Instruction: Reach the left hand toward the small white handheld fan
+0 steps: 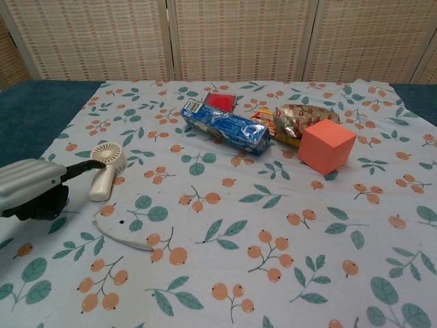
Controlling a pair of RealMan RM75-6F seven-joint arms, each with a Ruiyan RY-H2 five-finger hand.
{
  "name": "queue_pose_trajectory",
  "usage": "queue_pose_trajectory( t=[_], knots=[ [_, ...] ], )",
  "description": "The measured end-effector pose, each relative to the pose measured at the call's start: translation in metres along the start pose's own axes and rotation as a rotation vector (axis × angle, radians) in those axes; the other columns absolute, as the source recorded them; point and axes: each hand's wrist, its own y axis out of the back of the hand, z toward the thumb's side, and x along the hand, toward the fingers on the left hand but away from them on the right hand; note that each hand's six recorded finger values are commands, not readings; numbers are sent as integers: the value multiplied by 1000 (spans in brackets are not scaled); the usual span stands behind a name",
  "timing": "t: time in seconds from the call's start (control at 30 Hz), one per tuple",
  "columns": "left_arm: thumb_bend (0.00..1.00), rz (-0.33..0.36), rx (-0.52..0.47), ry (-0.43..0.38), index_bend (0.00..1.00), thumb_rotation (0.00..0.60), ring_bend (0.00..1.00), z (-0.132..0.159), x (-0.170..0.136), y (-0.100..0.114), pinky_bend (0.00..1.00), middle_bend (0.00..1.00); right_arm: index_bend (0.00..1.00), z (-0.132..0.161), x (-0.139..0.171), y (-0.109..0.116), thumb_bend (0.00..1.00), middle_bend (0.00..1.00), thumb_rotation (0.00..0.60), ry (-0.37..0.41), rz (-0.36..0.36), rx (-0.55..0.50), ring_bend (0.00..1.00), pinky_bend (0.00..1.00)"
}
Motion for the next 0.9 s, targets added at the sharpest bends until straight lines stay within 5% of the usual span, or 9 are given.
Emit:
queue_pose_trajectory(
  t=[0.63, 0.9],
  knots=[
    [1000, -69, 39, -4, 0, 600, 826, -4, -1, -13, 871, 960, 0, 0, 1, 0, 163, 0, 600, 2, -1, 2, 0, 0],
    [928, 52, 13, -32, 0, 600, 810, 2, -8, 13, 864, 921, 0, 2, 3, 2, 163, 0, 600, 6, -5, 0, 0, 0]
  ],
)
